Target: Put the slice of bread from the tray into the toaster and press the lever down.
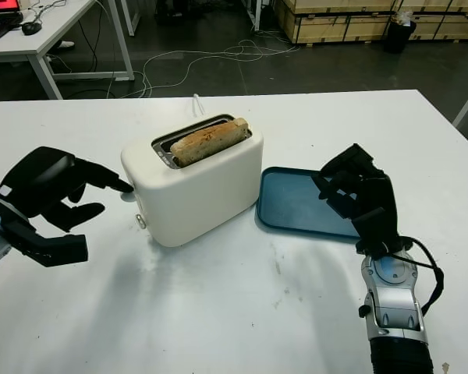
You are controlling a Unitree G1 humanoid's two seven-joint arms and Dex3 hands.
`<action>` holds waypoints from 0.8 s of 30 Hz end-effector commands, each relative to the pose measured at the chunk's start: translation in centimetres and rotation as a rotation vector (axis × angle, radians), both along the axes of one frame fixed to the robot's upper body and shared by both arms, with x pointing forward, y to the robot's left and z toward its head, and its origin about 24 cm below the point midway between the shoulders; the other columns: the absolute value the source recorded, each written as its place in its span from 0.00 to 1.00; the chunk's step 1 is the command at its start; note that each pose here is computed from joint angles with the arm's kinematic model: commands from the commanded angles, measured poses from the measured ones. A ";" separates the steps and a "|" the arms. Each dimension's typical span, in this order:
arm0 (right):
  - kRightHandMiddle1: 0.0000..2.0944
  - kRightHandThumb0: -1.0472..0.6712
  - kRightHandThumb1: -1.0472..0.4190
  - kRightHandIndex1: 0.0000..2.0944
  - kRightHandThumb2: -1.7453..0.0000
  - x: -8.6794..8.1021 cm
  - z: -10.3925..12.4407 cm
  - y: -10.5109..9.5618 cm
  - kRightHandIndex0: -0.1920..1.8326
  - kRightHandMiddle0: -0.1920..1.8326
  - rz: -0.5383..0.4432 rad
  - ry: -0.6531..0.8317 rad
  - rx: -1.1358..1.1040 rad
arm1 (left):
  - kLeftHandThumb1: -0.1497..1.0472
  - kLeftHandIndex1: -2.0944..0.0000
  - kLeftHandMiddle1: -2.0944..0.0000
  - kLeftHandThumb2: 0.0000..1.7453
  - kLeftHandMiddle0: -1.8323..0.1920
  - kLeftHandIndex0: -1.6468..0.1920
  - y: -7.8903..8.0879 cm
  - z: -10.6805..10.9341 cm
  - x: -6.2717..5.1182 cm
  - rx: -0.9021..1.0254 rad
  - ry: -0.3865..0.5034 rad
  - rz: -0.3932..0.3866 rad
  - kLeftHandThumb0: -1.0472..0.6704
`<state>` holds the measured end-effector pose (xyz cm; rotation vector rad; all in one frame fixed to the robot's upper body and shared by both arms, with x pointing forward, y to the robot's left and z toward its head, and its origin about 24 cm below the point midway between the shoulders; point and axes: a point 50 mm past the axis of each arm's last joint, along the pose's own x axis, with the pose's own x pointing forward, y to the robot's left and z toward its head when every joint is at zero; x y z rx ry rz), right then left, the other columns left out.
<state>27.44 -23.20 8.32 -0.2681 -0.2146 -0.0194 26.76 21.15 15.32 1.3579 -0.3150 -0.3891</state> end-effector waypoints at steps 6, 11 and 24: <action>0.83 0.42 0.09 0.83 0.91 -0.1 0.1 -0.2 0.43 0.30 0.005 -0.013 0.020 | 0.74 0.96 0.40 0.09 0.37 0.20 -5.0 -7.0 0.7 0.285 0.421 0.042 0.53; 0.83 0.44 0.09 0.83 0.91 -0.2 0.2 -0.4 0.43 0.31 0.005 -0.020 0.003 | 0.87 0.97 0.52 0.01 0.39 0.15 -8.3 -12.1 -0.6 0.265 0.639 0.046 0.54; 0.83 0.44 0.09 0.83 0.91 -0.1 0.3 -0.3 0.43 0.30 0.025 -0.013 0.014 | 0.89 0.96 0.69 0.02 0.34 0.19 -8.8 -12.4 -2.6 0.279 0.748 0.043 0.53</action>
